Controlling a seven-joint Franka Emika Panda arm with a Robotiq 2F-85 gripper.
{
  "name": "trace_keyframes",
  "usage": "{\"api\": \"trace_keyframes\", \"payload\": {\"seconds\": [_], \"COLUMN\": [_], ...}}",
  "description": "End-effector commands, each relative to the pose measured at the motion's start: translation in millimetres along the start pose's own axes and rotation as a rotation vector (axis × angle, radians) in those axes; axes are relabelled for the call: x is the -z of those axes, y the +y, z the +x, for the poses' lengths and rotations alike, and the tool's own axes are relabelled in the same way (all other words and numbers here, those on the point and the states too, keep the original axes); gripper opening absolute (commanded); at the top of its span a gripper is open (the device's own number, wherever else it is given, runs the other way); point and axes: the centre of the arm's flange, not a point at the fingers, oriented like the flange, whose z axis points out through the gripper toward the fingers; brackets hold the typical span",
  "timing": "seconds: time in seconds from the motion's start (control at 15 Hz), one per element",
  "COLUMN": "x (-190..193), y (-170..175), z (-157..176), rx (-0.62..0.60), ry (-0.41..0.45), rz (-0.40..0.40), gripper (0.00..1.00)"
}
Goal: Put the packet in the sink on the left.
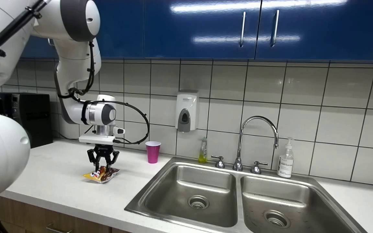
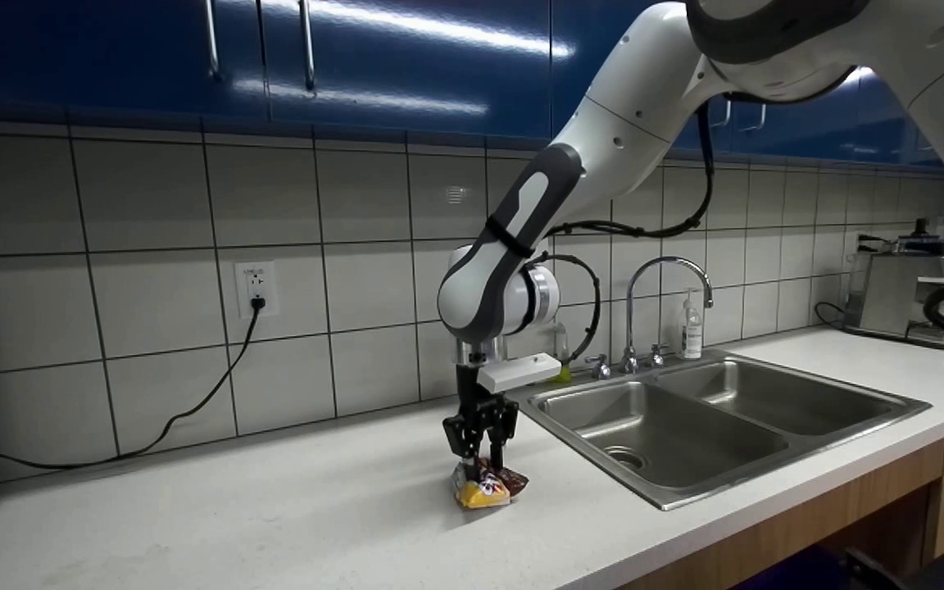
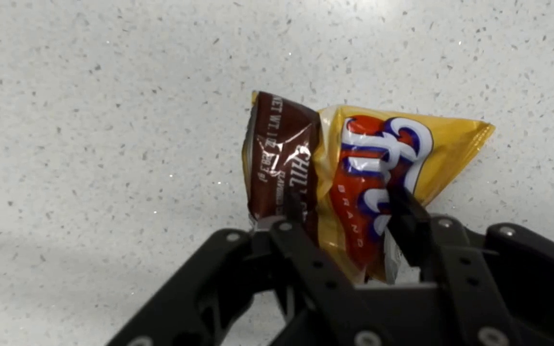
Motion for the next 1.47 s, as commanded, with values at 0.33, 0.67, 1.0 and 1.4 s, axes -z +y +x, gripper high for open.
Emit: {"api": "trace_keyframes", "payload": {"seconds": [0.33,0.67,1.0,1.4], "x": [1.3,9.0,42.6,74.8], "y": [2.1,5.1,5.2,13.6], "z": [5.6,6.8,6.6,0.5], "rx": [-0.026,-0.031,-0.035,-0.078], "ry": [-0.025,-0.012,0.032,0.073], "rz": [-0.016,-0.021,-0.024,-0.038], "gripper": [0.0,0.0,0.0,0.0]}}
